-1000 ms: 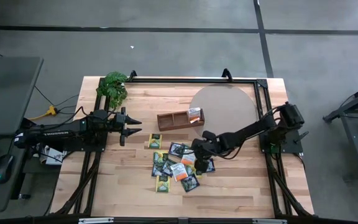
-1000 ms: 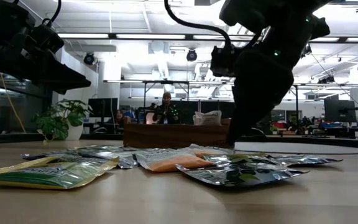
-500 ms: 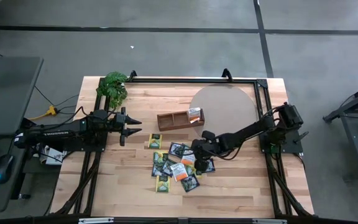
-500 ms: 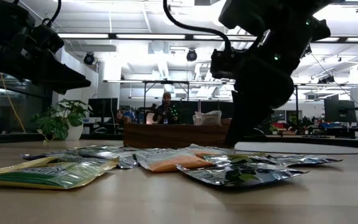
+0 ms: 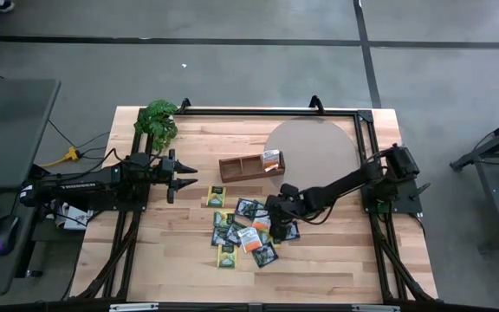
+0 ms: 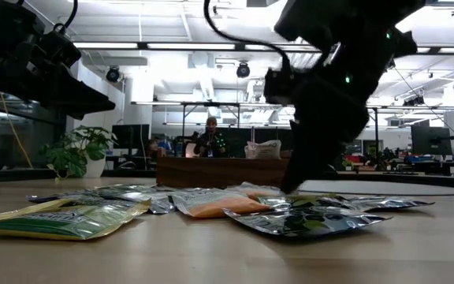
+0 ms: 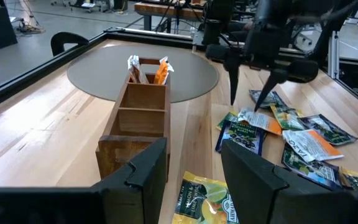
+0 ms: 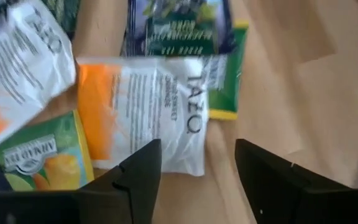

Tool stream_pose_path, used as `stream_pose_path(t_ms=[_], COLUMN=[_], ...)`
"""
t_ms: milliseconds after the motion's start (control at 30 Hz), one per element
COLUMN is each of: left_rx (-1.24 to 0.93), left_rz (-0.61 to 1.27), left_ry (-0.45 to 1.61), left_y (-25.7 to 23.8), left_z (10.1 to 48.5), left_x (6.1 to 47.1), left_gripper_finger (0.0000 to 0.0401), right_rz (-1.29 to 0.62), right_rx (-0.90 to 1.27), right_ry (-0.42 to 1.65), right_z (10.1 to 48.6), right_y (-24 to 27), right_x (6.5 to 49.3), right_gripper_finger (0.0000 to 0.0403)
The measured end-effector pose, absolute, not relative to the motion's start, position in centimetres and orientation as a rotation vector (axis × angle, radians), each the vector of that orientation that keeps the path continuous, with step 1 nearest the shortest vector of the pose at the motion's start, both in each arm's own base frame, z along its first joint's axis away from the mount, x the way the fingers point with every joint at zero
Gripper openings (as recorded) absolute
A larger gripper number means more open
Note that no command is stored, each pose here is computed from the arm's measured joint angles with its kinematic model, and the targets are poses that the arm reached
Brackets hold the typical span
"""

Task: Pick & Place Tea
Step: Put the white tea bag into the right section of the wooden organizer

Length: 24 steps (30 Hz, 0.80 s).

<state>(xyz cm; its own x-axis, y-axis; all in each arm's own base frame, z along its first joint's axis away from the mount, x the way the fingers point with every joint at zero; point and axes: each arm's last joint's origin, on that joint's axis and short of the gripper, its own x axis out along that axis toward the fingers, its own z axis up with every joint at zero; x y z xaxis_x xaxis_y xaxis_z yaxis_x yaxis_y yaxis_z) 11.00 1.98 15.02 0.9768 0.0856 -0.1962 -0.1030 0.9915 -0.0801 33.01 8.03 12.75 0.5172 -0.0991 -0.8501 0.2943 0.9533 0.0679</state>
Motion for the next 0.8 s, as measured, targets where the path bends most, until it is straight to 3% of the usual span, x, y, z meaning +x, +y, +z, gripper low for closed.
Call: stream_pose_path(t_ms=[333,700,800], left_rx=[-0.090,-0.090,-0.090], left_rz=[0.095,0.095,0.095], left_ry=[0.194,0.194,0.194], left_y=[2.0,2.0,2.0], left_z=[15.0,15.0,15.0], left_x=[11.0,11.0,11.0], left_gripper_finger=[0.0150,0.0150,0.0150], right_rz=[-0.274,-0.284,-0.271], right_rx=[0.225,0.218,0.211], right_ry=[1.011,1.021,1.017], right_z=[11.0,10.8,11.1], right_y=[8.1,8.0,8.0], right_x=[33.5,33.4,33.4], right_gripper_finger=[0.0166,0.0024,0.0007])
